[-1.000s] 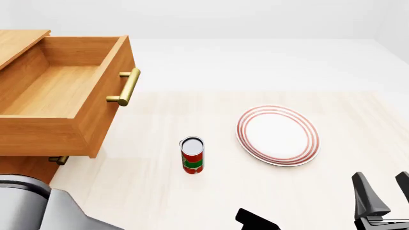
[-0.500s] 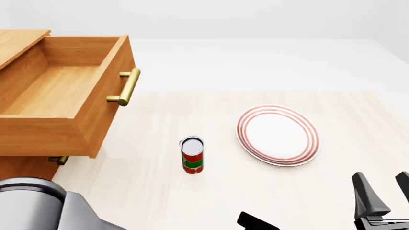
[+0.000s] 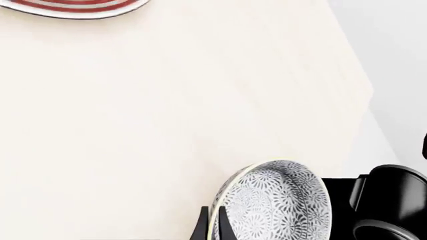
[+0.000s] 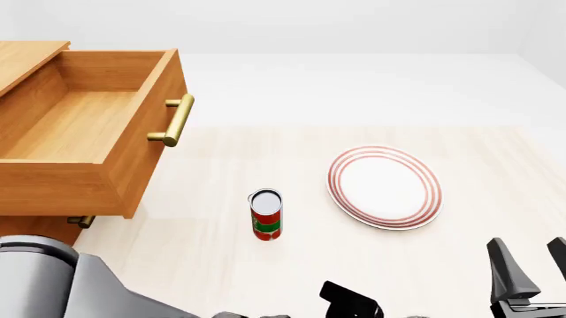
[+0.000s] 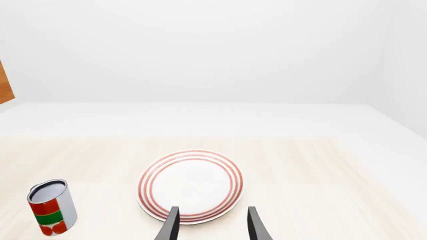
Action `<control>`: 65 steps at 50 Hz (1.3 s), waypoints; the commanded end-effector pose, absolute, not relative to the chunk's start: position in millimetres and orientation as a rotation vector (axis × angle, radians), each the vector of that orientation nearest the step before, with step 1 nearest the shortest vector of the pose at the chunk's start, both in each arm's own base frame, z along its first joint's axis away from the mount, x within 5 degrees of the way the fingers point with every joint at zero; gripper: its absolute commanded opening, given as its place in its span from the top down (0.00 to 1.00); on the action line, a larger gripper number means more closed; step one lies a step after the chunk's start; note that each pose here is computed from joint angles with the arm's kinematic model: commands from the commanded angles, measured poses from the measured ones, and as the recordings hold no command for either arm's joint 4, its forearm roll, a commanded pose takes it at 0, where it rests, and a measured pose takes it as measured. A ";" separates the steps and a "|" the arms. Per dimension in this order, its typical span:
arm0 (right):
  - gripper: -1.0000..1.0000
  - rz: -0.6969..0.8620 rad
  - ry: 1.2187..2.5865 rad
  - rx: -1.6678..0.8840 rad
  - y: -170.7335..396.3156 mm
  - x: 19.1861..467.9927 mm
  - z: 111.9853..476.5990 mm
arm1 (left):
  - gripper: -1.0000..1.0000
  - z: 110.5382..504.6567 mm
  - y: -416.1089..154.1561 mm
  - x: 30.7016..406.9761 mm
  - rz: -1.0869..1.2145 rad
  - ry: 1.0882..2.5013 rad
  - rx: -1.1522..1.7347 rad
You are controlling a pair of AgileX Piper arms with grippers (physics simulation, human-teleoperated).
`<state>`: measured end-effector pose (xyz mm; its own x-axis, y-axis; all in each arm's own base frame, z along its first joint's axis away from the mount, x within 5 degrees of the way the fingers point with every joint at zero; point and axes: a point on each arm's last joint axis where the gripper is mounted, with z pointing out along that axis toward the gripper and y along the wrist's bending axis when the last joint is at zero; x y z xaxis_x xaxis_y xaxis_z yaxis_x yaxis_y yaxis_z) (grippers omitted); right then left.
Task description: Put the bowl in the top drawer of the cabinet.
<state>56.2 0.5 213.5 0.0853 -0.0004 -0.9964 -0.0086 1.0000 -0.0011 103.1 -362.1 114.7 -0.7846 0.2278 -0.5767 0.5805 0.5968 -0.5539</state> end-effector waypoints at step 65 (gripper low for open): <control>0.00 0.006 1.486 -0.007 0.5 56.2 213.5 | 1.00 216.2 -310.9 143.8 -1.025 2.253 0.525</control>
<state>56.2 0.5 213.5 0.0853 -0.0003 -0.9964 -0.0086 1.0000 -0.0010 140.5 -316.3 199.6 -0.7451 0.1311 -0.6540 0.5738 0.6257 -0.5284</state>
